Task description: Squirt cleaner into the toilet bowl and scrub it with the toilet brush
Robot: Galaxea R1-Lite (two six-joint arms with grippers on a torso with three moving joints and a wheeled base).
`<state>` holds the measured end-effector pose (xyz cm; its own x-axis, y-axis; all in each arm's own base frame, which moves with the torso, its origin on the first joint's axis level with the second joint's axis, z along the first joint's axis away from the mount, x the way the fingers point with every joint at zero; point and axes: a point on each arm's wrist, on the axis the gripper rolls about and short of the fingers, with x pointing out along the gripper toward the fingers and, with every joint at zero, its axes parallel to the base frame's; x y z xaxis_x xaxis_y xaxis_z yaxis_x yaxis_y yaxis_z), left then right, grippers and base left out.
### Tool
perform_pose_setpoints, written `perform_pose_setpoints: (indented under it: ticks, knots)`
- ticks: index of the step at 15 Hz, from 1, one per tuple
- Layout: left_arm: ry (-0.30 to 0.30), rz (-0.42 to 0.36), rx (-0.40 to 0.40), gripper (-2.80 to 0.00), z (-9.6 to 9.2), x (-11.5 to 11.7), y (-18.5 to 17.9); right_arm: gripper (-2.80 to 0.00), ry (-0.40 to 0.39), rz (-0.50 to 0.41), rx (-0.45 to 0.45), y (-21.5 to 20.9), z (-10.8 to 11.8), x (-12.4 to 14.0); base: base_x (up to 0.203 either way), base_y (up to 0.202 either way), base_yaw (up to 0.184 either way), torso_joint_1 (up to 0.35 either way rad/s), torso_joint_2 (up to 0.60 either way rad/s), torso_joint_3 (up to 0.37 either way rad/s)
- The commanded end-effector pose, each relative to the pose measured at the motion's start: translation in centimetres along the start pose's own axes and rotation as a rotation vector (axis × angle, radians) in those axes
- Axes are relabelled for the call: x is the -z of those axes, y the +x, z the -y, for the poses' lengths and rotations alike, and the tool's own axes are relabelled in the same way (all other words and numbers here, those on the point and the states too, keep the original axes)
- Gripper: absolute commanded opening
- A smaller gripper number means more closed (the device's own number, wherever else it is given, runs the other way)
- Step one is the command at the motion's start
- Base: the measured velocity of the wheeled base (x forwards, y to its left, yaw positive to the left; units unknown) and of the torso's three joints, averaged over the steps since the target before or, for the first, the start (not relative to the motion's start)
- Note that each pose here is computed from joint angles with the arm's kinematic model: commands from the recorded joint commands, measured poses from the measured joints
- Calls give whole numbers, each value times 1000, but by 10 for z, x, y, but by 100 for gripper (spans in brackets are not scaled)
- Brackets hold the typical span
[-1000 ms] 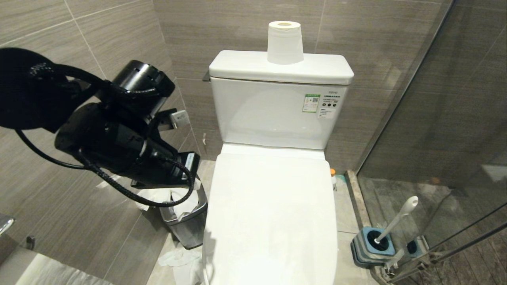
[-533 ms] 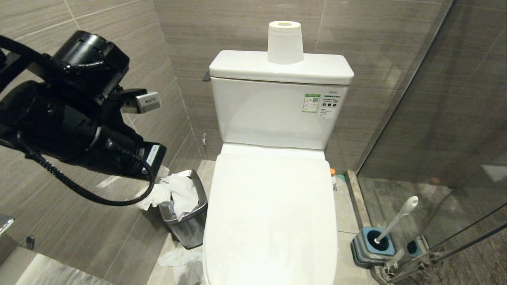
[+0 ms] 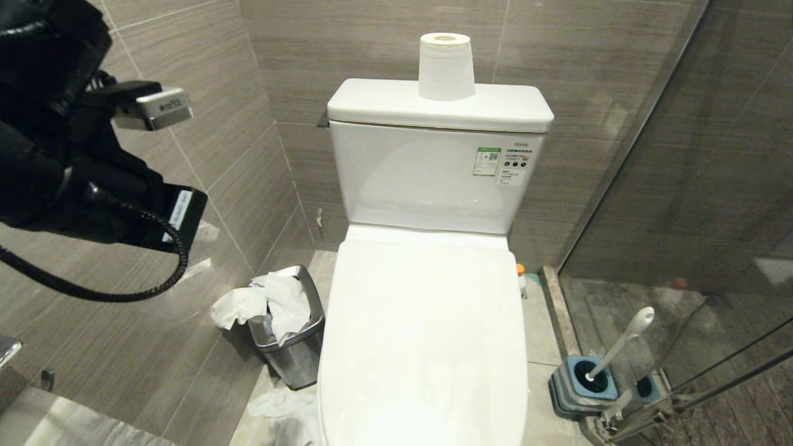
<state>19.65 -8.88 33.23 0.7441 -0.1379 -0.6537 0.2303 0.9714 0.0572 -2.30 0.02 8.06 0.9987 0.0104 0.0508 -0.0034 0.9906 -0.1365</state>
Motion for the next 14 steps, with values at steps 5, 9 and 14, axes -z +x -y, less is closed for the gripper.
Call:
perform_pose_setpoints:
  ticks: [5, 9, 14]
  knots:
    - [-56, 260, 19, -280, -23, 25, -98, -280, -1, 0, 0, 0, 0, 0, 0, 0, 0, 0, 0, 0]
    - [-119, 377, -16, -280, -40, 47, -140, -280, -1, 0, 0, 0, 0, 0, 0, 0, 0, 0, 0, 0]
    - [-135, 481, -156, -280, -49, 80, -183, -280, -1, 0, 0, 0, 0, 0, 0, 0, 0, 0, 0, 0]
